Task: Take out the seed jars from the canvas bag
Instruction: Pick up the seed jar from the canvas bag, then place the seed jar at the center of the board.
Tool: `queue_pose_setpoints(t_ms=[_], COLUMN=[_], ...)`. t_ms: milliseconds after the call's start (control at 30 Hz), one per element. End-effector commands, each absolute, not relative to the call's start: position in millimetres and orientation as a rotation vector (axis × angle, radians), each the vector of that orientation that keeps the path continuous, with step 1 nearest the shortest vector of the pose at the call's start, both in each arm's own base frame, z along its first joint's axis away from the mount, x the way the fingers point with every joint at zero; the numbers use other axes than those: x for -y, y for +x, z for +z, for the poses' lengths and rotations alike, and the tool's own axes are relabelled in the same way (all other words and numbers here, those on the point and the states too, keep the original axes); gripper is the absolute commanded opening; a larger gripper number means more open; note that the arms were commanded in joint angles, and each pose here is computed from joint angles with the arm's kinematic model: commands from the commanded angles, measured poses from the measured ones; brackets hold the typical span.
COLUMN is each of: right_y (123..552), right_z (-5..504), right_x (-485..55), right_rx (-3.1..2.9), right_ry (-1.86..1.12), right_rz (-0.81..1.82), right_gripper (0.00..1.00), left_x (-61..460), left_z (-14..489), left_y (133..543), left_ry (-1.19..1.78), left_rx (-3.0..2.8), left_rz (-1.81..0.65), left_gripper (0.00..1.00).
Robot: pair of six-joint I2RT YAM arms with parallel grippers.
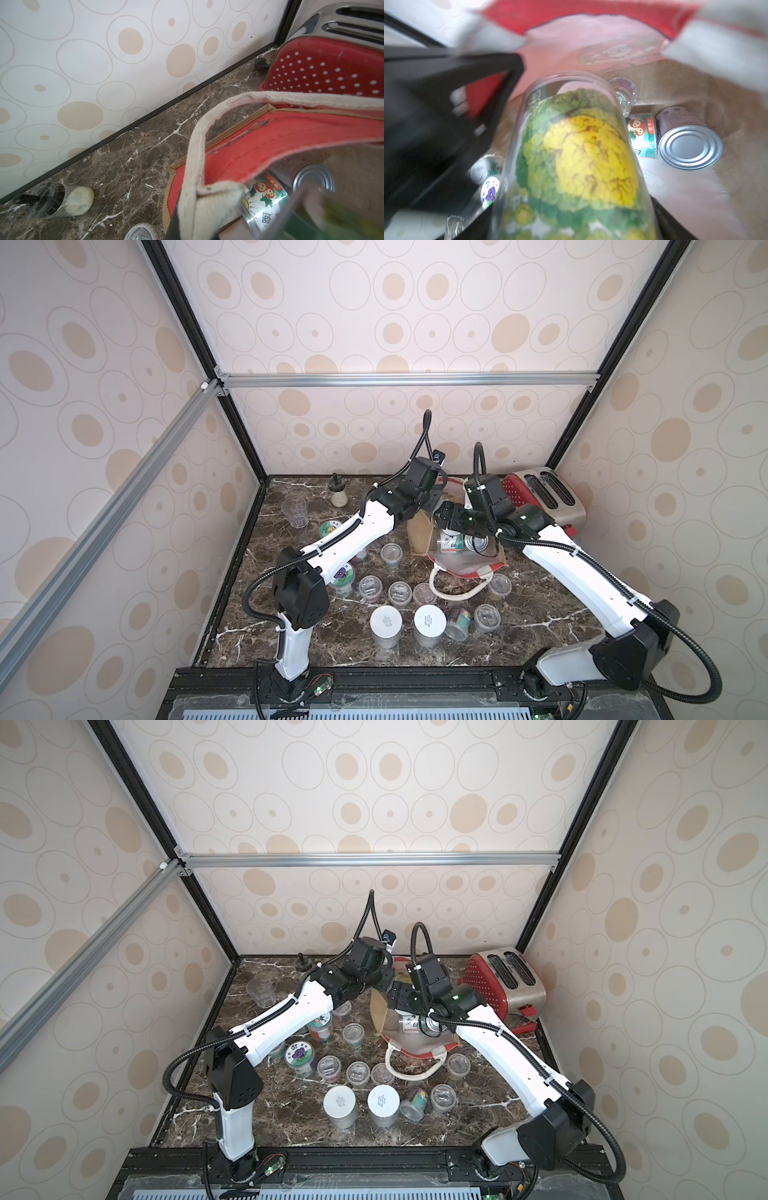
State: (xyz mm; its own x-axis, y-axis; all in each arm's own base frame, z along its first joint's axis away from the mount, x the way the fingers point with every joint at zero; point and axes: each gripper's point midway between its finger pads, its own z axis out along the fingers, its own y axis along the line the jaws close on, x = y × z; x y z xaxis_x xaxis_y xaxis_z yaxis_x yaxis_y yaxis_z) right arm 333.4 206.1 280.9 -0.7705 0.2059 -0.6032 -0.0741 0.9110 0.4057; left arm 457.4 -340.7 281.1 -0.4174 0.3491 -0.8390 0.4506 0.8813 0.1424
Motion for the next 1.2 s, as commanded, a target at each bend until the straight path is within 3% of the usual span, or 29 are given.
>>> queue_pose_setpoints(t_ms=[0, 100, 133, 367, 500, 633, 1000, 1167], right_y=[307, 290, 284, 235, 203, 174, 140, 131], right_z=[313, 316, 316, 307, 292, 272, 204, 175], right_x=[-213, -222, -227, -270, -302, -338, -409, -433], right_rx=[-2.373, -2.41, -2.42, -2.49, -2.527, -2.559, -2.68, -2.716], right_ry=[-0.108, -0.221, -0.257, -0.57, -0.783, -0.988, -1.342, -1.442], right_rz=[0.612, 0.677, 0.707, 0.814, 0.816, 0.805, 0.559, 0.449], right_gripper=[0.68, 0.67, 0.67, 0.65, 0.65, 0.65, 0.62, 0.64], left_x=[328, 319, 317, 313, 291, 263, 128, 93], left_z=[284, 279, 280, 323, 356, 389, 419, 423], left_y=[480, 495, 499, 498, 490, 471, 412, 383], left_ry=[0.489, 0.451, 0.441, 0.413, 0.367, 0.326, 0.002, -0.091], left_rx=[-2.089, -2.134, -2.14, -2.088, -2.045, -1.984, -1.85, -1.795], left_rz=[-0.182, -0.224, -0.244, -0.392, -0.427, -0.42, -0.203, -0.153], left_gripper=[0.0, 0.0, 0.06, 0.7, 0.9, 0.98, 0.98, 0.98])
